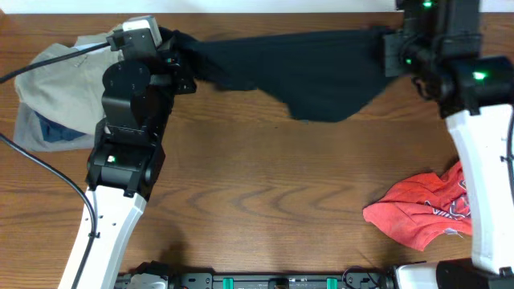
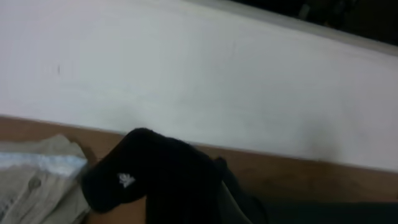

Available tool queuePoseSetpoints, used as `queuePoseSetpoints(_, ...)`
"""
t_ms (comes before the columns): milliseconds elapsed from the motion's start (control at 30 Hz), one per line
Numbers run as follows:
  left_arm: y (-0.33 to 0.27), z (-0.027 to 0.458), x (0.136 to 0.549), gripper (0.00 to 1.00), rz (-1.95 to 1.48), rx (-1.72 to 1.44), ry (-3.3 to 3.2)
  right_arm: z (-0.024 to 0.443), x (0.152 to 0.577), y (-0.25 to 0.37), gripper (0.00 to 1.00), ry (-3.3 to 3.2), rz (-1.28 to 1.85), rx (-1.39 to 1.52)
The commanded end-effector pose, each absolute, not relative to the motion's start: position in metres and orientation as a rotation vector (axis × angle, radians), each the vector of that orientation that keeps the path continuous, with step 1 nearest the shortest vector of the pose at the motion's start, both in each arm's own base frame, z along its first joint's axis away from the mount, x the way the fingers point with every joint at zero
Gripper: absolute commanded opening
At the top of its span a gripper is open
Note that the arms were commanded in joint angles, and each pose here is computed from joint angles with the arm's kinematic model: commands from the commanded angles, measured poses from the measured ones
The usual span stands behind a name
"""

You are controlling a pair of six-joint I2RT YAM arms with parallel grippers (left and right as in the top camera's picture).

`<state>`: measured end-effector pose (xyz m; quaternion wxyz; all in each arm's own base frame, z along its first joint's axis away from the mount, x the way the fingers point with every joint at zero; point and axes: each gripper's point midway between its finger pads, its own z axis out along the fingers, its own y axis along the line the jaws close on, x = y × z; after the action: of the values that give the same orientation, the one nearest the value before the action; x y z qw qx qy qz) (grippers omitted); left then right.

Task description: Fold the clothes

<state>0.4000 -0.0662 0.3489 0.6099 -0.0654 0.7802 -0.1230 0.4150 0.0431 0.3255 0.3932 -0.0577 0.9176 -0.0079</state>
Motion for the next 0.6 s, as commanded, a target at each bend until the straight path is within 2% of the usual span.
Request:
queuePoseSetpoints(0,-0.051,0.348,0.394,0.06,-0.214,-0.183,1.832,0.295,0.403,0.016,0.01,2.467,-0.152,-0.164)
queuePoseSetpoints(133,-0.055,0.299,0.375,0.06,-0.236,-0.205,2.049,0.256,0.369,-0.007,0.01,2.674,-0.270,-0.148)
queuePoseSetpoints(333,-0.093,0.239,0.321,0.06,-0.475,-0.083,2.390,0.203,0.335,-0.036,0.01,2.872,-0.380,-0.091)
queuePoseSetpoints(467,-0.109,0.220,0.290,0.06,-0.598,-0.048,2.533,0.188,0.334,-0.055,0.01,2.873,-0.444,0.054)
queuePoseSetpoints(567,-0.123,0.218,0.276,0.07,-0.701,-0.013,2.576,0.201,0.353,-0.080,0.01,2.734,-0.541,0.238)
